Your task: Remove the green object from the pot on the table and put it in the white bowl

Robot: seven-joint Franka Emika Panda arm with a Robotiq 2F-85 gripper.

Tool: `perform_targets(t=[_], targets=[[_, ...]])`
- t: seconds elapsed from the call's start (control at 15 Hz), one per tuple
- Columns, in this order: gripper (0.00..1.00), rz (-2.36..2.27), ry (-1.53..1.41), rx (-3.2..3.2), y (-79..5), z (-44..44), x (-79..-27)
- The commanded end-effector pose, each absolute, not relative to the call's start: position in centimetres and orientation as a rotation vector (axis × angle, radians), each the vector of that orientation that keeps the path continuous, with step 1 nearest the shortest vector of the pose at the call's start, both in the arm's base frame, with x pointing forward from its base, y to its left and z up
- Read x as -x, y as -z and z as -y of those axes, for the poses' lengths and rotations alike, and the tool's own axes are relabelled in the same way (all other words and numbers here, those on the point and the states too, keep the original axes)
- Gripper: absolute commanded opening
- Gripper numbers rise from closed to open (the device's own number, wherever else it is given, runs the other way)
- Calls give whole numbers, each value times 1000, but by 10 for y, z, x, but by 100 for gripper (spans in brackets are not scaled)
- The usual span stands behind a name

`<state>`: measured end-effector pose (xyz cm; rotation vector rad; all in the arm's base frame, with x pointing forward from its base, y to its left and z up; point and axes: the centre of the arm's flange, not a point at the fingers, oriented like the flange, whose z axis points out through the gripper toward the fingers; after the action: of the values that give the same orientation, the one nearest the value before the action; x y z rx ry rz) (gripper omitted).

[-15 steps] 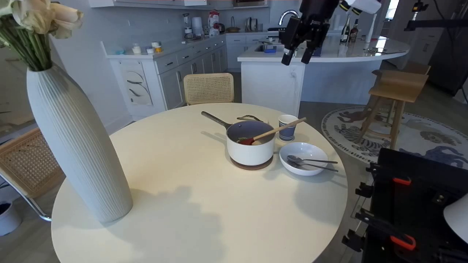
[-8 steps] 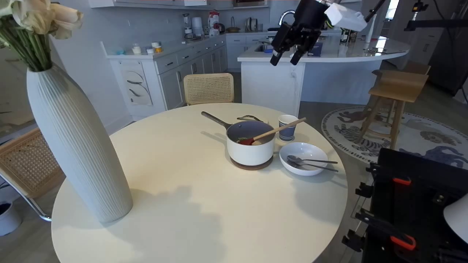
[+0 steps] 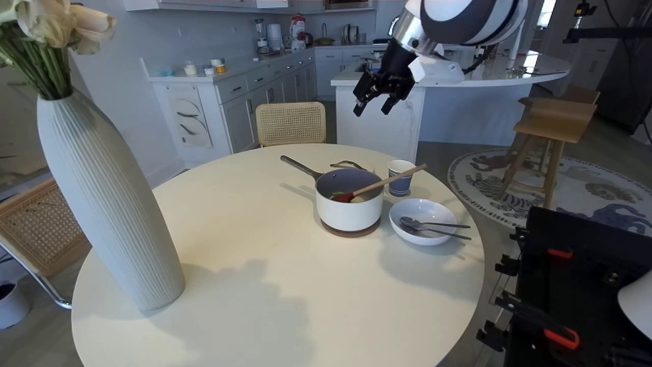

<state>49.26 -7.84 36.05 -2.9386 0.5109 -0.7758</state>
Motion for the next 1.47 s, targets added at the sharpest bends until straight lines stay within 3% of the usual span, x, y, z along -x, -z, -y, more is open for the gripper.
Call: perform_targets(t=[0.0,1.4], targets=[[100,-506,773,2920,-343,92,-538],[100,-532,484,2956,-232,110,-626]])
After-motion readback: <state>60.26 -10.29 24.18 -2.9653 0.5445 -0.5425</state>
